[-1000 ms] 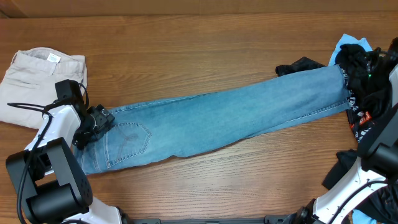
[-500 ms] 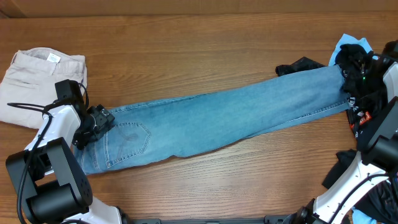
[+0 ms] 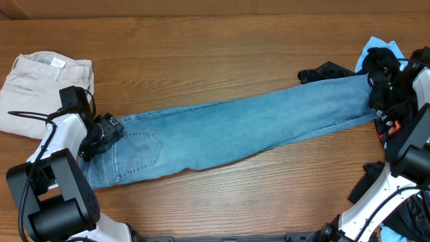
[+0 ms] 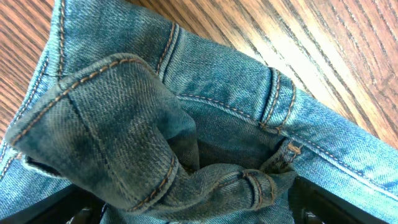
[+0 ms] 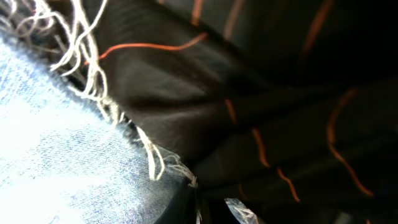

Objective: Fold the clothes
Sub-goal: 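Tug the hems slightly right with the right gripper to tension the jeans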

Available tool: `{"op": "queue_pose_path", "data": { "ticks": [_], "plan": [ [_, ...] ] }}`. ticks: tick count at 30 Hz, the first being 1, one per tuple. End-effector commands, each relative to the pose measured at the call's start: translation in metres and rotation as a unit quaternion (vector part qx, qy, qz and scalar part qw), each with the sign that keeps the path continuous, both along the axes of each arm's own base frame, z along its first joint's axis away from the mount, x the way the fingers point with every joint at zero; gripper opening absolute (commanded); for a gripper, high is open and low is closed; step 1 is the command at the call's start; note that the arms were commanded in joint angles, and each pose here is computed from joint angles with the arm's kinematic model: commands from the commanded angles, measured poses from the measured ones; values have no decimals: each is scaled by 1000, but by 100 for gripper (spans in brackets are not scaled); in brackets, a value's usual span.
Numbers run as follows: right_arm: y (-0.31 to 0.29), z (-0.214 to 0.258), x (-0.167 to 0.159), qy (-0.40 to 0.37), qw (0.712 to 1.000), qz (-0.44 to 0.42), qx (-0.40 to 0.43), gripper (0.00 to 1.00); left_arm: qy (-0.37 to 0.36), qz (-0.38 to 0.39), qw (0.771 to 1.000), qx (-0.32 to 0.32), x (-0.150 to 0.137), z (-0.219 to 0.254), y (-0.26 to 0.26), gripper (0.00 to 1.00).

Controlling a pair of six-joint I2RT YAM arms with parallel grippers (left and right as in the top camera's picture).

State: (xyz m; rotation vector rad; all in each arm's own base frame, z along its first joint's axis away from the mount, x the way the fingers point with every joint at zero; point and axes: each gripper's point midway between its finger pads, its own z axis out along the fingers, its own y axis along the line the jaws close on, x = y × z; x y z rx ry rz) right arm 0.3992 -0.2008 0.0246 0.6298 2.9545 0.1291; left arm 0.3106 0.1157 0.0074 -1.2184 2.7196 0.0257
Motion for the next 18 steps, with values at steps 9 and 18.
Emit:
{"op": "queue_pose_path", "data": {
  "ticks": [9,18],
  "plan": [
    [-30,28,-11,18,996,-43,-77,15,15,-1,1000,-17,-4,-9,-4,96],
    [-16,26,0,-12,999,-34,-33,55,14,-1,1000,-17,-4,-9,-3,96]
  ]
}}
